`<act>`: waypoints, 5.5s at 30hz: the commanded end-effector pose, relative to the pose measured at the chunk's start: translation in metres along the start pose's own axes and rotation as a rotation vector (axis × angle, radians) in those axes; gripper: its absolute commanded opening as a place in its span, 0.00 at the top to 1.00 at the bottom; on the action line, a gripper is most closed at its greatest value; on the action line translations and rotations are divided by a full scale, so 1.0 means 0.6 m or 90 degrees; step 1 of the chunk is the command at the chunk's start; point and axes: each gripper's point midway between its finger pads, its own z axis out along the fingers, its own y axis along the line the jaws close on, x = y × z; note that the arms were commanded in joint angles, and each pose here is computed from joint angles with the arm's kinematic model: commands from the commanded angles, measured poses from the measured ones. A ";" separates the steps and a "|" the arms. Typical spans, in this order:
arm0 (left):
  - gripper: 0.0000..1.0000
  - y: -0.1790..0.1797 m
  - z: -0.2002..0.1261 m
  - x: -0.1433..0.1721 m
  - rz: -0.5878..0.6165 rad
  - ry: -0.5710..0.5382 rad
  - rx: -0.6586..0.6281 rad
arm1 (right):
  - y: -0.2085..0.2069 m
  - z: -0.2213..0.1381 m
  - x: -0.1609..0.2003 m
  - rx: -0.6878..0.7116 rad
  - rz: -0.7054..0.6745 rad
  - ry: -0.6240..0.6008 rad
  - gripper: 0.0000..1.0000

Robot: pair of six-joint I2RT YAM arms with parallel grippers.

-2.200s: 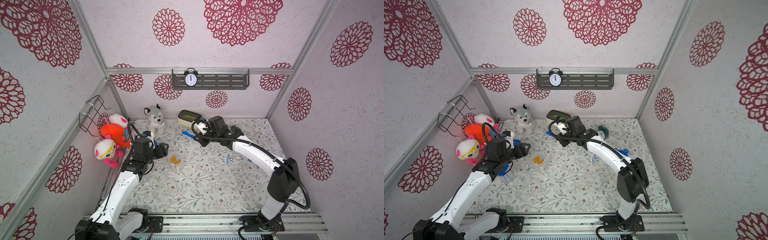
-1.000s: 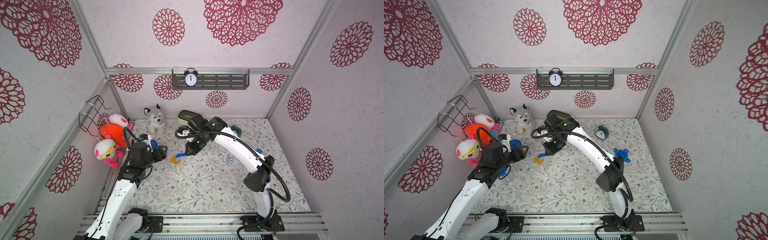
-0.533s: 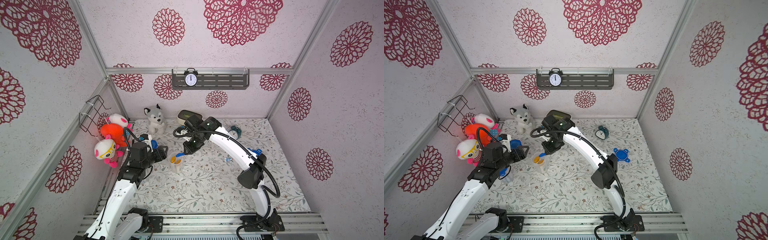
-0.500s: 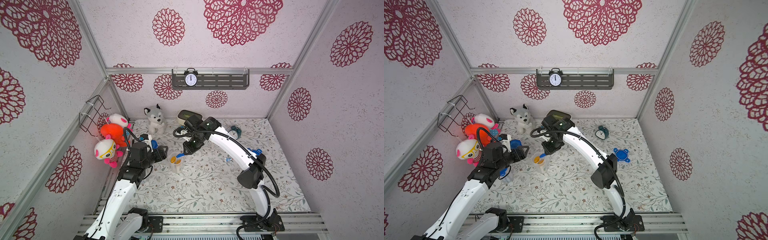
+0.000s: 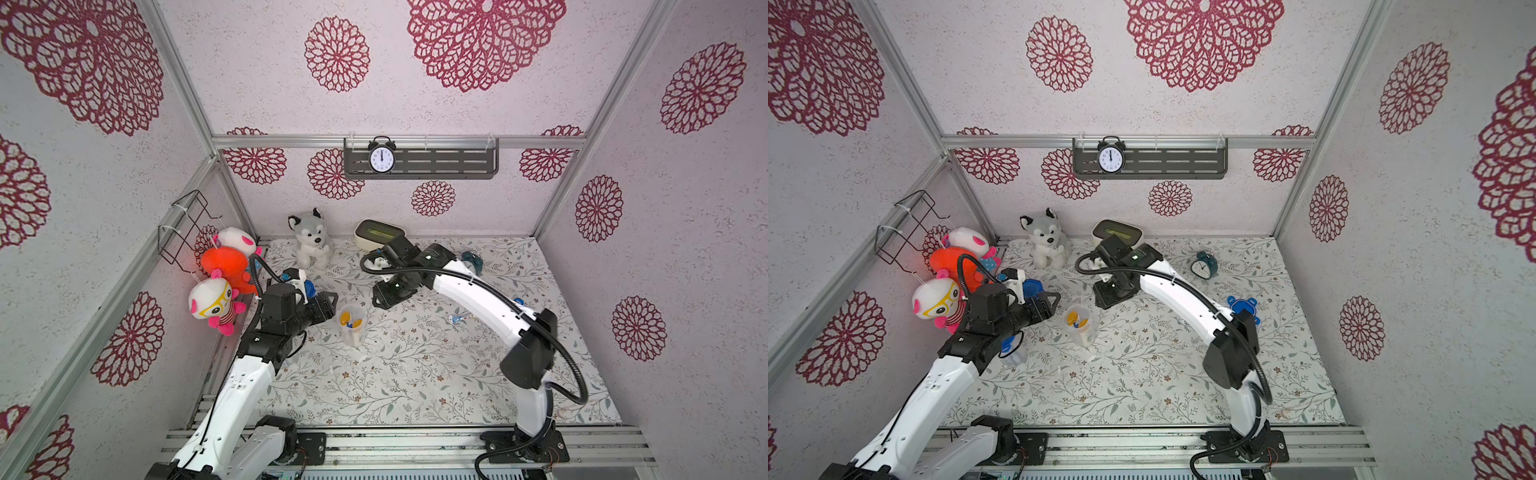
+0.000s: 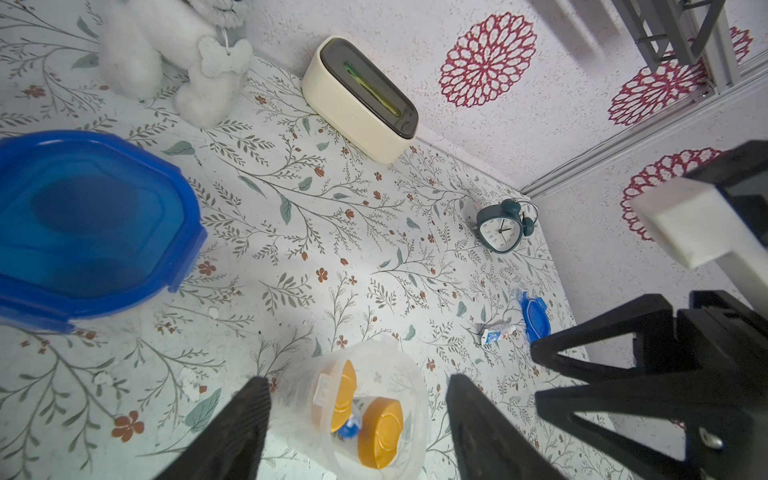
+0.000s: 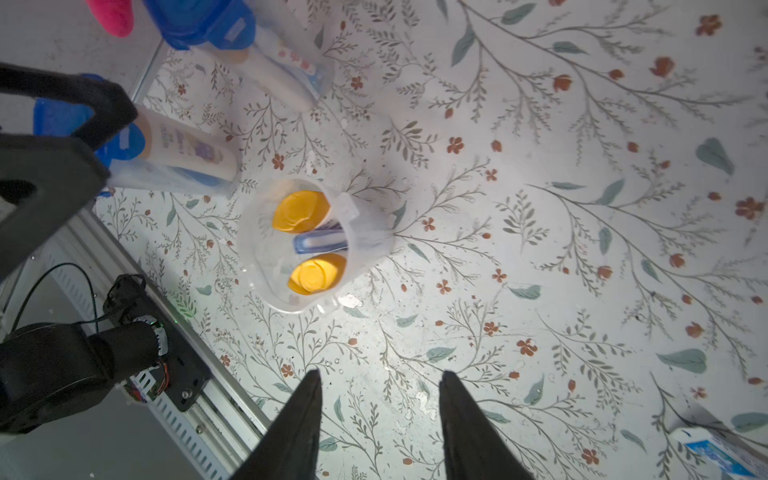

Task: Pack away toiletry kits
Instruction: Place the toiletry item into the container, then pick up the toiletry item from the center of the board, then place the toiletry item into the container, then move the lid to the center of the board.

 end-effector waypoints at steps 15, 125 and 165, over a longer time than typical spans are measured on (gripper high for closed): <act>0.27 -0.006 0.037 0.032 0.001 0.070 0.011 | -0.448 -0.038 0.215 0.271 0.552 -0.085 0.45; 0.28 0.020 -0.101 0.035 -0.072 0.048 0.054 | 0.192 0.004 -0.116 -0.282 -0.241 -0.722 1.00; 0.29 -0.191 0.117 0.039 0.139 0.115 0.162 | -0.637 -0.143 0.284 0.429 0.522 -0.189 0.32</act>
